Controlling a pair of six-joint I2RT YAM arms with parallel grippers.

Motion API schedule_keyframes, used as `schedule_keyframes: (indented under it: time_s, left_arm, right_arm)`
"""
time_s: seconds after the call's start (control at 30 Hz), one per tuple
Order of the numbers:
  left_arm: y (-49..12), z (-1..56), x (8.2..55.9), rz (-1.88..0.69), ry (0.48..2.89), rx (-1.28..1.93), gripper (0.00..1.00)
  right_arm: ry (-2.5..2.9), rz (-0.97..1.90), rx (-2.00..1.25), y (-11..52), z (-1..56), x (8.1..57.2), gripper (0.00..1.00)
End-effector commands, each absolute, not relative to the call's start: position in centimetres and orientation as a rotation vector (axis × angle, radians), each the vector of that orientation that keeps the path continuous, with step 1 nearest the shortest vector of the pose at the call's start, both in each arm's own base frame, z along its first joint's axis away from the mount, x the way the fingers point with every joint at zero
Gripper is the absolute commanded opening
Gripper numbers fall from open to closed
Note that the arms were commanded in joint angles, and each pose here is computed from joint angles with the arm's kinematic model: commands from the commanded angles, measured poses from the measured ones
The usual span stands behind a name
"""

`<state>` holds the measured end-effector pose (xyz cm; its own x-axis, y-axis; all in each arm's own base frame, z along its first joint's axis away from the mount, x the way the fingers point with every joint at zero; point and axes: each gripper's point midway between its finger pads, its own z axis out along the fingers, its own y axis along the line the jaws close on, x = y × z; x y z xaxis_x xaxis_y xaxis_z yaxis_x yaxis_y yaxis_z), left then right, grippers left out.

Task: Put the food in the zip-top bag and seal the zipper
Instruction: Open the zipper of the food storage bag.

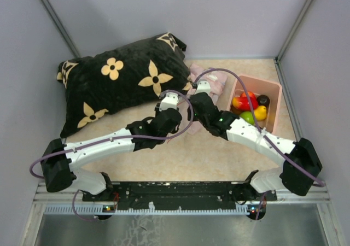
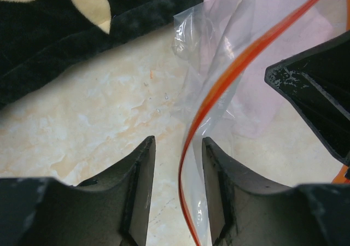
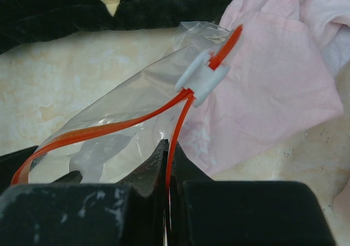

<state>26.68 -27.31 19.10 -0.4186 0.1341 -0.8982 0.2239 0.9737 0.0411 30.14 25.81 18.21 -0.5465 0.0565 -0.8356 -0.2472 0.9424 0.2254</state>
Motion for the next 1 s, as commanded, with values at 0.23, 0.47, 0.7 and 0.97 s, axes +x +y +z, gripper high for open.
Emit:
schedule_keyframes:
  time_s: [0.23,0.47,0.7,0.97]
  left_arm:
    - [-26.1,24.0,27.6,-0.043,1.938,0.274,0.07]
    - [-23.1,27.4,27.7,0.055,1.878,0.292,0.00]
    - [-22.3,28.0,28.1,0.134,1.867,0.388,0.00]
    - [-21.9,25.8,28.9,0.040,1.951,0.436,0.00]
  right_arm:
    - [2.060,0.393,-0.105,24.8,19.9,29.7,0.00]
    - [2.084,0.376,-0.113,24.7,19.1,29.9,0.00]
    - [2.132,0.343,-0.133,25.0,17.4,30.2,0.00]
    - [2.159,0.336,-0.160,25.7,15.9,30.7,0.00]
